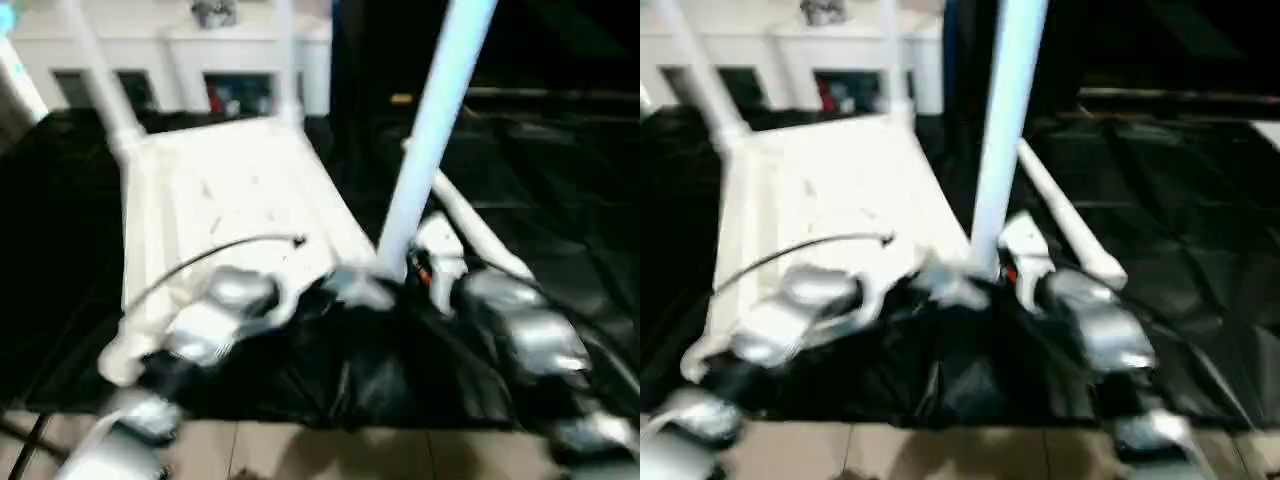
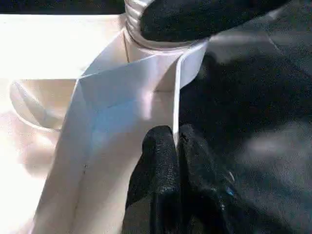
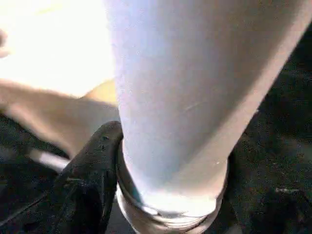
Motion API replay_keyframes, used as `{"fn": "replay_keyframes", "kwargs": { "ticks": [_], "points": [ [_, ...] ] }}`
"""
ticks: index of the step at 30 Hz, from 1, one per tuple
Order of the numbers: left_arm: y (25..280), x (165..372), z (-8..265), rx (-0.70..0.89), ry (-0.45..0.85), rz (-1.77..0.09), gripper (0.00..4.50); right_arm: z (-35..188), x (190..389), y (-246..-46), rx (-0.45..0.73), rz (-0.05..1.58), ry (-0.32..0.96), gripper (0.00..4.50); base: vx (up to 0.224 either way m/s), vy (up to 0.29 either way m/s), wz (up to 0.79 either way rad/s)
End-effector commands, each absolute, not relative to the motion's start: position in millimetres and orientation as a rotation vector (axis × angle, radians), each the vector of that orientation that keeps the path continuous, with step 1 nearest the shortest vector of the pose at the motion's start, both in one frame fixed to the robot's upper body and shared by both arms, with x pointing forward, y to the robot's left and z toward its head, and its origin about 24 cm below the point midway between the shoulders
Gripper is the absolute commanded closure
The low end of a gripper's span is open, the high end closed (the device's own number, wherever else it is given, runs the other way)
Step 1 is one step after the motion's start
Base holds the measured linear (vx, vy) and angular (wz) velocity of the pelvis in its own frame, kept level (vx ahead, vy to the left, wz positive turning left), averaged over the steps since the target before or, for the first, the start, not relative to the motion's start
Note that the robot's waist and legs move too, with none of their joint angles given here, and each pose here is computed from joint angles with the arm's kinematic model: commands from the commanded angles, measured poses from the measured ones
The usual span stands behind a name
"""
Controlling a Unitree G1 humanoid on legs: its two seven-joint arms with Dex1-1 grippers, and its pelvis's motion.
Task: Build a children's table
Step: Rotate leg to tighten
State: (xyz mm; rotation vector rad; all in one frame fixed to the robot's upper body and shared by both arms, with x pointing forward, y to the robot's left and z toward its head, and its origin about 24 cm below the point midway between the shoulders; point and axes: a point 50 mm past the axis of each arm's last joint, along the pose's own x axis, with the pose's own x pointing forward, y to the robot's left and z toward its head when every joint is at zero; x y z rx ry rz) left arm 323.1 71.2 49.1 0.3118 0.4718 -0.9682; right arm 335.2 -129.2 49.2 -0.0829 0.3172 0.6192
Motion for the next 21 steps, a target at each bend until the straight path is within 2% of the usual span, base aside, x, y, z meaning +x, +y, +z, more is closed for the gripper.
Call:
{"fn": "replay_keyframes", "kwargs": {
  "ticks": [1,4,6,7,9,15,21],
  "points": [
    [65.2,335.9,68.2,0.278,0.389,-0.857,4.5,31.1,334.1,-109.3,-0.031,0.57,0.39,1.78,0.0,0.0,0.0],
    [45.6,335.4,69.5,0.247,0.385,-0.822,4.5,30.2,344.6,-84.4,-0.03,0.45,0.39,1.78,0.0,0.0,0.0],
    [42.4,335.0,69.9,0.251,0.376,-0.825,4.5,31.4,345.7,-78.9,-0.016,0.456,0.382,1.78,0.0,0.0,0.0],
    [41.5,334.9,70.0,0.254,0.372,-0.826,4.5,31.8,346.0,-76.9,-0.005,0.464,0.38,1.22,0.0,0.0,0.0],
    [40.7,332.5,70.1,0.293,0.326,-0.867,4.5,35.2,345.1,-73.0,0.013,0.529,0.372,1.08,0.025,0.002,0.0],
    [44.5,325.8,68.2,0.294,0.319,-0.935,4.5,37.4,347.9,-80.0,-0.08,0.527,0.338,0.67,0.0,0.0,0.0],
    [56.5,320.6,63.8,0.324,0.349,-1.005,4.5,44.1,346.6,-97.8,-0.155,0.596,0.295,0.67,0.0,0.0,0.0]
  ]
}}
